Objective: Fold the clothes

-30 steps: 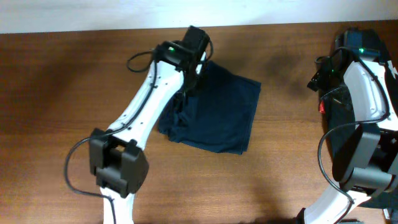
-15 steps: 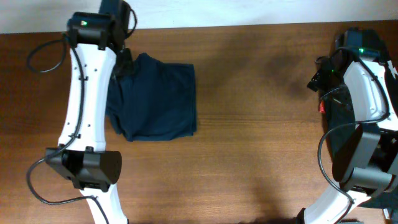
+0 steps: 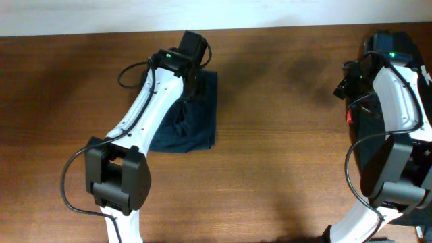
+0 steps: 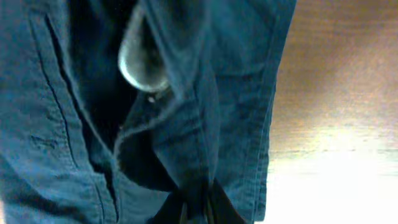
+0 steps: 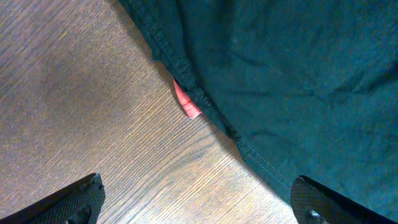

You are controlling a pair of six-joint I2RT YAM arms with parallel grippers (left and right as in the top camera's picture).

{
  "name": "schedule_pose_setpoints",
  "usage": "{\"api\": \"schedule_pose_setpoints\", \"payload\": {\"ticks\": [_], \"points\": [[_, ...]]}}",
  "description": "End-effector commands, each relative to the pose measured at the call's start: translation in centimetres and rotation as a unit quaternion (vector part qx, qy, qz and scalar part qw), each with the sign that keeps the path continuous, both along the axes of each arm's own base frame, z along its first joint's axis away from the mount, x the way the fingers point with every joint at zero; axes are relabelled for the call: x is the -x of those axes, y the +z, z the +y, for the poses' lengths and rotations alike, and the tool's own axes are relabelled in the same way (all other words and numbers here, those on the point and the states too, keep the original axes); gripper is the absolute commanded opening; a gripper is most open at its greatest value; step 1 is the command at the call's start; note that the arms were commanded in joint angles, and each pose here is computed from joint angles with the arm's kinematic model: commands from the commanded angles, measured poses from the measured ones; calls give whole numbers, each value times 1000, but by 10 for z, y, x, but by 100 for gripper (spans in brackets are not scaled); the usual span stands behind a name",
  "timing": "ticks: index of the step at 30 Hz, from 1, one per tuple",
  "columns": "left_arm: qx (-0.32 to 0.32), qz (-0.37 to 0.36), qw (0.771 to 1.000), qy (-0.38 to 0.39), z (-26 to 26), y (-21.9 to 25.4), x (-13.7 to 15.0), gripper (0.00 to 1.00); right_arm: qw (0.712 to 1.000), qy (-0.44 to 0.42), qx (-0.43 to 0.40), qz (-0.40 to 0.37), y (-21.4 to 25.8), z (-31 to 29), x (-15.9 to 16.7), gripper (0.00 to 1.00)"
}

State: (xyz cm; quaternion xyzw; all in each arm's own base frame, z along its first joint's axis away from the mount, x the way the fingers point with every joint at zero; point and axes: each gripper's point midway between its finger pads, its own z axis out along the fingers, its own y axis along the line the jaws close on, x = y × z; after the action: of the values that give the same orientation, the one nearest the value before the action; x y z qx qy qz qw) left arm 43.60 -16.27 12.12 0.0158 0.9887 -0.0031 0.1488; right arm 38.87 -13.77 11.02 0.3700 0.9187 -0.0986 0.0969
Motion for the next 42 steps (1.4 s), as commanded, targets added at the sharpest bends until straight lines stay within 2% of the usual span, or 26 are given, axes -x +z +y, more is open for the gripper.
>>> {"api": "schedule_pose_setpoints", "payload": {"ticks": [1,2,3,6,8,10,11,13,14,15,16,17,18,19,23,26,28,30,31,32,34,37,40,42], "points": [[4,10,1000,-9,-7,-21,10,14,1000,-6,11,-8,7,-4,-1,99],[3,12,1000,-9,-6,-25,12,33,1000,-6,11,-8,7,-4,-1,99],[10,15,1000,-11,-9,-26,12,42,1000,-6,11,-8,7,-4,-1,99],[35,28,999,-23,-18,-21,18,55,1000,-6,11,-8,7,-4,-1,98],[36,22,999,-14,-10,-7,12,58,1000,-6,11,-8,7,-4,-1,99],[-13,6,1000,14,19,-7,3,58,1000,-6,11,-8,7,-4,-1,99],[-46,-1,998,37,43,-6,-2,69,1000,-6,11,-8,7,-4,-1,99],[-51,15,994,98,99,-8,-7,84,1000,-6,11,-8,7,-4,-1,99],[-26,33,994,106,113,-13,-5,84,1000,-6,11,-8,7,-4,-1,99],[8,52,994,95,115,-19,-1,66,1000,-6,11,-8,7,-4,-1,99],[37,72,992,100,119,-27,6,34,1000,-6,11,-8,7,-4,-1,99],[41,88,989,108,126,-36,13,12,1000,-6,11,-8,7,-4,-1,99],[39,100,988,107,128,-44,20,0,1000,-6,11,-8,7,-4,-1,99],[34,117,989,86,125,-60,30,0,1000,-6,11,-8,7,-4,-1,99],[17,178,979,95,131,-115,77,0,1000,-6,11,-8,7,-4,-1,99],[10,214,968,129,128,-112,99,0,1000,-6,11,-8,7,-4,-1,98],[2,228,963,146,111,-92,117,1,1000,-6,11,-8,7,-4,-1,99],[16,170,977,125,91,-60,108,0,1000,-6,11,-8,7,-4,-1,99],[18,89,989,117,89,-32,85,1,1000,-6,11,-8,7,-4,-1,99],[-7,14,992,129,102,-11,61,0,1000,-6,11,-8,7,-4,-1,99],[-58,-98,979,171,135,12,18,1,1000,-6,11,-8,7,-4,-1,99],[-55,-144,972,175,144,-1,-21,1,1000,-6,11,-8,7,-4,-1,99],[-62,-124,974,180,148,-51,-38,0,1000,-6,11,-8,7,-4,-1,99],[-73,-93,977,175,148,-90,-39,1,1000,-6,11,-8,7,-4,-1,99]]}}
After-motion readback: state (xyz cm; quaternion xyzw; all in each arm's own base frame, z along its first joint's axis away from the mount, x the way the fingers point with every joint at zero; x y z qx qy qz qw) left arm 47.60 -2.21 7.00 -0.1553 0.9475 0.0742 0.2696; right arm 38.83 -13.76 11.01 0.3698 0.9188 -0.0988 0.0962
